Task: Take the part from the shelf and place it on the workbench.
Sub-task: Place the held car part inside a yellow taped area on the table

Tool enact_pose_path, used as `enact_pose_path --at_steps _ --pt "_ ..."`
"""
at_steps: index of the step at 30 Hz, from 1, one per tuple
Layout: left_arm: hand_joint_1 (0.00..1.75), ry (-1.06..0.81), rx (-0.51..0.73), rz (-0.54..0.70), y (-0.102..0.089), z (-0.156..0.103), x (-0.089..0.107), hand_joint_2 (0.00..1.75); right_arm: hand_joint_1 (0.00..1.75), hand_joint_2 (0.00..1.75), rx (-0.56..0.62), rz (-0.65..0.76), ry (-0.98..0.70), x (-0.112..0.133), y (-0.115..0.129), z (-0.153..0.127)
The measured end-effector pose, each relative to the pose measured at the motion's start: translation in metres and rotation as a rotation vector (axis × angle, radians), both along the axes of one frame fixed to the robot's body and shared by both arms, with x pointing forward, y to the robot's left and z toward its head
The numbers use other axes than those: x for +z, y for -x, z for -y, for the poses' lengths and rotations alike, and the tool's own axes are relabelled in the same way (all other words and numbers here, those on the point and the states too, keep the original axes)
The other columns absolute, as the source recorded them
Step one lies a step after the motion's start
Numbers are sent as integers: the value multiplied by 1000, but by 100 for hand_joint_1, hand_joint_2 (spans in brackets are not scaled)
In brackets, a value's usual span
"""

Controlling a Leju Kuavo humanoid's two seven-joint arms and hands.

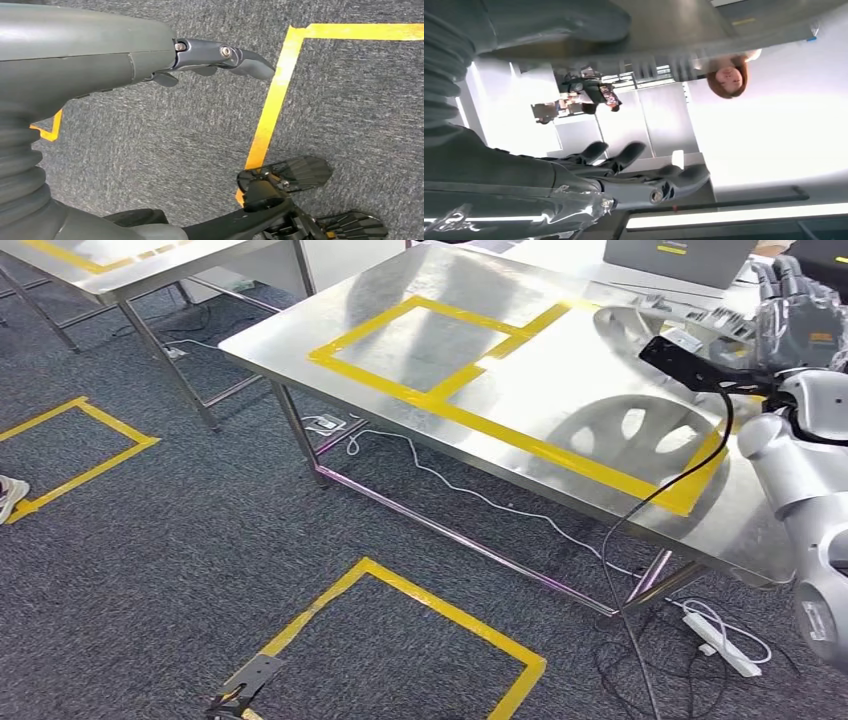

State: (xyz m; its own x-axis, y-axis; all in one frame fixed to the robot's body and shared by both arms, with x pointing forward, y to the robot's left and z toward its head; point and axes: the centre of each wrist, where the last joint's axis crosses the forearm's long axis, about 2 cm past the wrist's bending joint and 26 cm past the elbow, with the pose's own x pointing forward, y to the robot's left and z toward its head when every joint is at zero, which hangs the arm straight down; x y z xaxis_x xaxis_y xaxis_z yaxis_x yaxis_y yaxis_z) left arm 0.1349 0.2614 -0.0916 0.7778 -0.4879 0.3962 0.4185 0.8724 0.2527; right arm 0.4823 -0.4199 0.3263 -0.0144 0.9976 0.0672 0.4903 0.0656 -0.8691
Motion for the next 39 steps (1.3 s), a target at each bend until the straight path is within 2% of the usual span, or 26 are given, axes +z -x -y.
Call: enact_pose_path --at_steps 8,12,31,35,39 --pt "0 -5 4 0 1 -1 0 175 0 175 -9 43 -11 9 4 12" --pt "0 -6 5 0 1 -1 0 0 0 175 -12 56 -15 13 4 14" --pt "0 -3 21 2 1 -2 0 0 0 175 62 135 3 29 12 7" --pt "0 -3 25 2 1 -2 0 0 0 0 76 149 0 30 14 5" --pt "0 -3 37 -4 1 -2 0 0 0 0 97 160 -13 26 17 1"
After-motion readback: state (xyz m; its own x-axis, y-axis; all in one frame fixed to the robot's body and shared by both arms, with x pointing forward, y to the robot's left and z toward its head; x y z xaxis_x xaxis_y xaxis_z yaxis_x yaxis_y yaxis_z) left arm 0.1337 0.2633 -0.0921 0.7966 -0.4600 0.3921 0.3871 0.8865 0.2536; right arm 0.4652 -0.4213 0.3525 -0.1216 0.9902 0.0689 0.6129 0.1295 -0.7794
